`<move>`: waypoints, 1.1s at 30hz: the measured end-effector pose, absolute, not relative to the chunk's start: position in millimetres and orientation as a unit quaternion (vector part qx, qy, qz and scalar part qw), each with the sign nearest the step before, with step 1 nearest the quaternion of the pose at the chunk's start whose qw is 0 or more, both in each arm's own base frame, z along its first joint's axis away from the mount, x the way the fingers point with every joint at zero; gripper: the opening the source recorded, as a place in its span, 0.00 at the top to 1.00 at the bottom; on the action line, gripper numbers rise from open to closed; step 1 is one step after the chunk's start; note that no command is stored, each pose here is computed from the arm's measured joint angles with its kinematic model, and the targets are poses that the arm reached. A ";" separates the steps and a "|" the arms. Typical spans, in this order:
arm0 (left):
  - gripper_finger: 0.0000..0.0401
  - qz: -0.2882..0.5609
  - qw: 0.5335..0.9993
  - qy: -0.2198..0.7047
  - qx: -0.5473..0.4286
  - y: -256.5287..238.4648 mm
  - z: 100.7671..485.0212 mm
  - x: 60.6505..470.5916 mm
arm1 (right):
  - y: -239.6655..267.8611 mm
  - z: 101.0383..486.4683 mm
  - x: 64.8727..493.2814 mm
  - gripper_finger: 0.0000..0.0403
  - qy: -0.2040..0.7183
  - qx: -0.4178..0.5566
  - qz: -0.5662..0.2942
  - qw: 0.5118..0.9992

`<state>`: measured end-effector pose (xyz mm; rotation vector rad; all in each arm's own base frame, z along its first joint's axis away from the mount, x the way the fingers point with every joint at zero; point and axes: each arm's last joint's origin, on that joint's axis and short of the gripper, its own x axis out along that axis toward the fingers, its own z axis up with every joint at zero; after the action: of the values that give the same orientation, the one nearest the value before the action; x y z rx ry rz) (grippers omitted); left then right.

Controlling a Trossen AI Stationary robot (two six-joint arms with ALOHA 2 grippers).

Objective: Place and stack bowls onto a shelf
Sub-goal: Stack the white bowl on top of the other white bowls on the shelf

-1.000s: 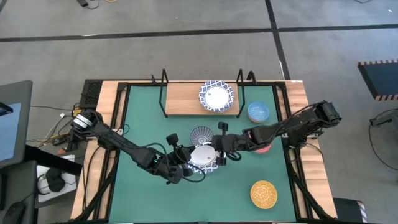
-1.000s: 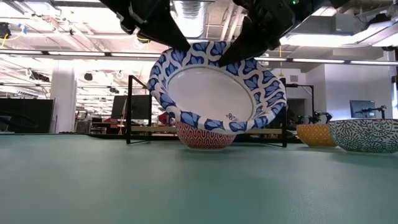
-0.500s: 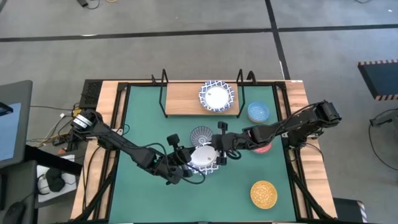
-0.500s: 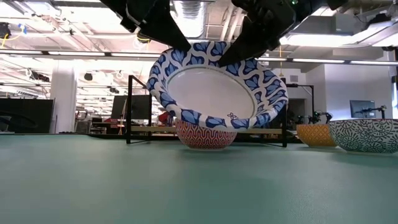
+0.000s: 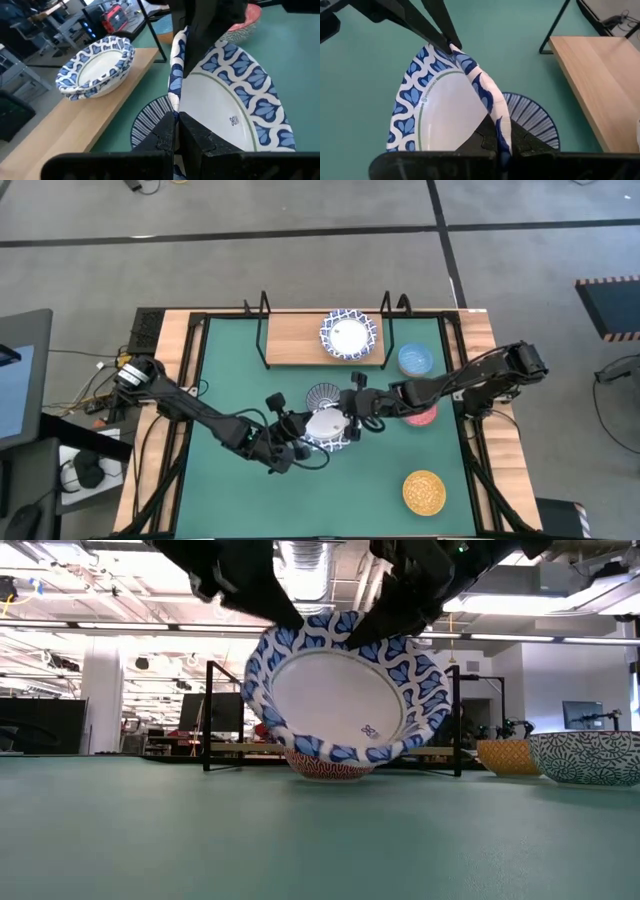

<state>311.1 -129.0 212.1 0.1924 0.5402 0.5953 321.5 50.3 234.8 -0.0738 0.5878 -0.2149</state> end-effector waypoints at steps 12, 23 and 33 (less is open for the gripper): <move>1.00 0.244 0.931 0.269 0.034 -114.7 195.0 315.2 | 49.9 232.3 320.9 0.95 0.298 -0.038 -0.104 0.948; 0.87 0.311 0.898 0.312 0.011 -103.5 181.5 302.1 | 59.5 199.1 339.2 0.95 0.318 -0.033 -0.081 0.944; 0.71 0.317 0.892 0.321 0.016 -103.0 179.6 299.1 | 54.8 198.6 344.5 0.95 0.305 -0.048 -0.059 0.949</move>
<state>299.1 -103.0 179.6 0.0328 0.6667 0.6574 344.5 54.8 198.6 -0.0970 0.6212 -0.1196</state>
